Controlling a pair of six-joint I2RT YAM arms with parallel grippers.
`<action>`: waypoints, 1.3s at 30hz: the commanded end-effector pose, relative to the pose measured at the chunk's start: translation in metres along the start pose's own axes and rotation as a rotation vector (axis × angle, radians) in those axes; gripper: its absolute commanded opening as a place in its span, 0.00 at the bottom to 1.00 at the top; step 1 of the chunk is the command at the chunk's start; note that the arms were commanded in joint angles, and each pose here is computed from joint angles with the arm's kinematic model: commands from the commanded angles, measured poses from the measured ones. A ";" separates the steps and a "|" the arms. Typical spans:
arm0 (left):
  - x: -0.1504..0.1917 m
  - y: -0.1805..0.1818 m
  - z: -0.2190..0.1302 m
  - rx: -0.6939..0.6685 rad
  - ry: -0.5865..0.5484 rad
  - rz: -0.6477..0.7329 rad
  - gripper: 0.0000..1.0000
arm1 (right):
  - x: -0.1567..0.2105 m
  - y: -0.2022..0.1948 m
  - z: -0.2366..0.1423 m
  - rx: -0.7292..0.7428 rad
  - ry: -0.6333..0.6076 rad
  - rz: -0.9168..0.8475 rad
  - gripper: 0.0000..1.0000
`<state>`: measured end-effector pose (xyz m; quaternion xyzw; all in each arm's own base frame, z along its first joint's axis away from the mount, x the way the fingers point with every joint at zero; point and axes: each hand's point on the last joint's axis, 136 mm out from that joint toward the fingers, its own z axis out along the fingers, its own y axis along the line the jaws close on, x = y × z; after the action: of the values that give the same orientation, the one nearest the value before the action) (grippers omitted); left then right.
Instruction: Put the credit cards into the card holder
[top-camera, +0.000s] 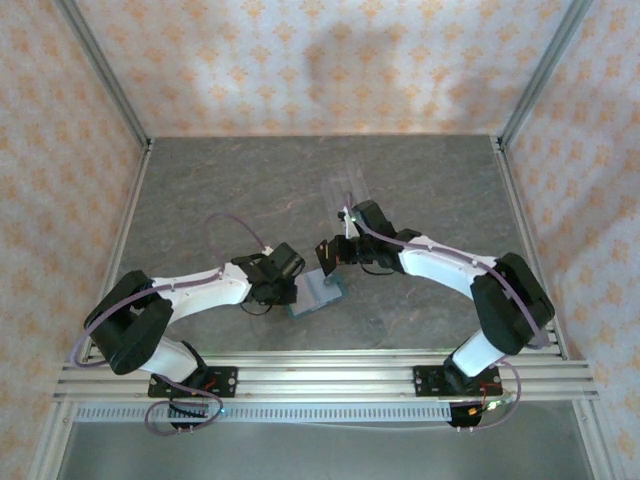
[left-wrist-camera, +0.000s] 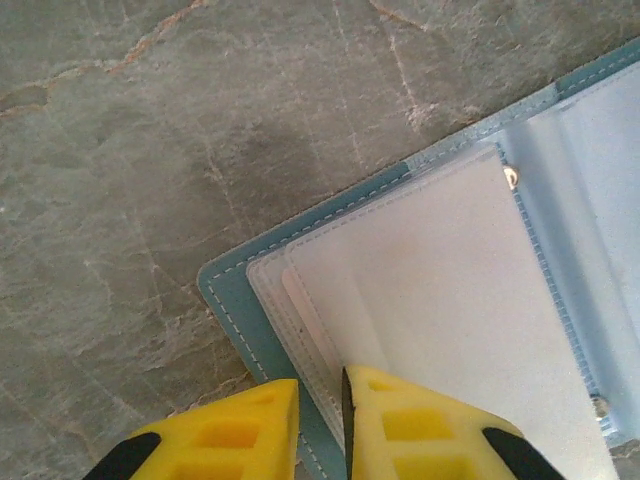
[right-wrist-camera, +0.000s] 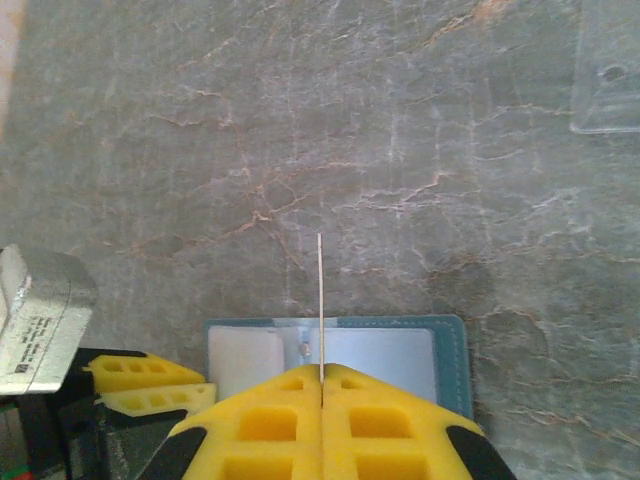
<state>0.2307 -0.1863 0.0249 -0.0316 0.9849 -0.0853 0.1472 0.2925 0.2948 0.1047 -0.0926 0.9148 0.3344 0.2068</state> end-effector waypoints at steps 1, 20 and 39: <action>0.011 0.015 0.012 -0.051 0.039 0.006 0.15 | -0.002 0.016 0.003 -0.106 -0.034 0.023 0.00; 0.018 0.021 0.018 -0.067 0.060 0.009 0.10 | 0.031 0.014 0.039 -0.262 -0.017 0.167 0.00; 0.019 0.022 0.020 -0.069 0.060 0.004 0.09 | 0.048 0.011 0.047 -0.277 0.027 0.194 0.00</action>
<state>0.2354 -0.1912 0.0230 -0.0319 0.9824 -0.0965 0.1568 0.2704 0.3295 0.0644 -0.0253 0.8681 0.4703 0.1566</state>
